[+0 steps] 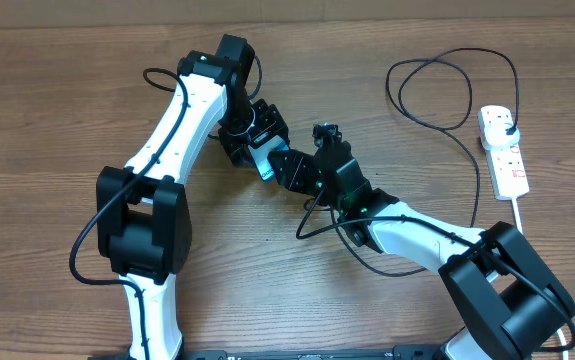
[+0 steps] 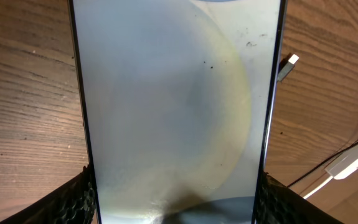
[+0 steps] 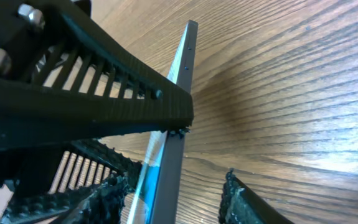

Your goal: Plug charger to phone and switch on socket

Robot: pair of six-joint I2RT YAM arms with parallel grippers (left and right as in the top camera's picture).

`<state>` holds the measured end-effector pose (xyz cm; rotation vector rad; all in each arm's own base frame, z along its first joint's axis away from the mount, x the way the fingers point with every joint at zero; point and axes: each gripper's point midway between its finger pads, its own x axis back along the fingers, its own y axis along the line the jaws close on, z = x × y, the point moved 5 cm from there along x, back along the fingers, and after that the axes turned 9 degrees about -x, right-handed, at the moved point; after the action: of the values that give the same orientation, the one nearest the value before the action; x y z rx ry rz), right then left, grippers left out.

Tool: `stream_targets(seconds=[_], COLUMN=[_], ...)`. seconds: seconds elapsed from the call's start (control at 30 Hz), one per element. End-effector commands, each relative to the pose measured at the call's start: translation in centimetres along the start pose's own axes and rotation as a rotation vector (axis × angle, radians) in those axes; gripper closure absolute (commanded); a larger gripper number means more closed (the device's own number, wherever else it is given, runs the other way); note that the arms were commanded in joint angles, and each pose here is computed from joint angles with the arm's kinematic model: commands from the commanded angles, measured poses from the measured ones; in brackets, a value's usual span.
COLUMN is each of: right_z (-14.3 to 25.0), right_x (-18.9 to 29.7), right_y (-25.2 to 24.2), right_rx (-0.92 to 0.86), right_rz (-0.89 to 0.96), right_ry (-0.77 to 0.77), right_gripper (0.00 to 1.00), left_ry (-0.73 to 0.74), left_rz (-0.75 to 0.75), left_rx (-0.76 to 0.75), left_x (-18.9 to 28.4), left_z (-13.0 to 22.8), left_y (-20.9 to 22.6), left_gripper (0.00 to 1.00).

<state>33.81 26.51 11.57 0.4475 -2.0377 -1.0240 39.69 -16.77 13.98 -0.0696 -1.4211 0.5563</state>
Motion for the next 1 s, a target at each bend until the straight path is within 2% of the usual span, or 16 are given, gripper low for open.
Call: stream_targets(seconds=[0.0,0.2,0.37,0.47,0.53,0.63,0.7,0.73,0.77,0.87,0.97], right_z=[-0.4,-0.2,-0.3,-0.3,-0.3,-0.3,-0.4,-0.7,-0.9,-2.0,-3.6], right_x=[-0.2,-0.2,-0.2,-0.2,-0.2,-0.2,-0.1,-0.1,-0.1,0.2,1.2], right_y=[1.1,1.2,1.3,1.3,1.3,1.3,1.2,1.1,0.9,0.3,-0.8], right_rx=[-0.051,-0.101,-0.126,-0.141,-0.148,-0.148,-0.149,-0.153,-0.156,-0.169,-0.205], right_rz=[-0.024,-0.032,-0.035,-0.035,-0.038,-0.039,-0.036,-0.033,-0.031,-0.022,0.011], right_ry=[-0.013,0.005,0.004,0.005,0.006,0.005,0.004,-0.001,-0.006,-0.014,-0.016], right_gripper=[0.52,0.68,0.77,0.87,0.96,0.96,0.96,0.96,0.96,0.96,0.96], left_ry=[-0.015,-0.021,-0.025,-0.032,-0.036,-0.041,-0.042,-0.045,-0.05,-0.089,-0.198], left_rz=[0.044,0.048,0.051,0.055,0.056,0.059,0.065,0.071,0.076,0.089,0.055], left_rx=[0.004,0.009,0.008,0.004,0.001,-0.004,-0.007,-0.02,-0.04,-0.112,-0.171], left_x=[0.9,0.9,0.9,0.9,0.9,0.9,1.0,1.2,1.5,2.9,5.7], left_z=[-0.2,-0.3,-0.3,-0.5,-0.5,-0.6,-0.7,-0.7,-0.7,-0.8,-0.7], left_y=[-1.0,-1.2,-1.3,-1.3,-1.4,-1.4,-1.5,-1.6,-1.8,-2.5,-2.5], left_gripper=[0.69,0.69,0.69,0.66,0.57,0.28,0.16,0.05,0.0,0.0,0.0])
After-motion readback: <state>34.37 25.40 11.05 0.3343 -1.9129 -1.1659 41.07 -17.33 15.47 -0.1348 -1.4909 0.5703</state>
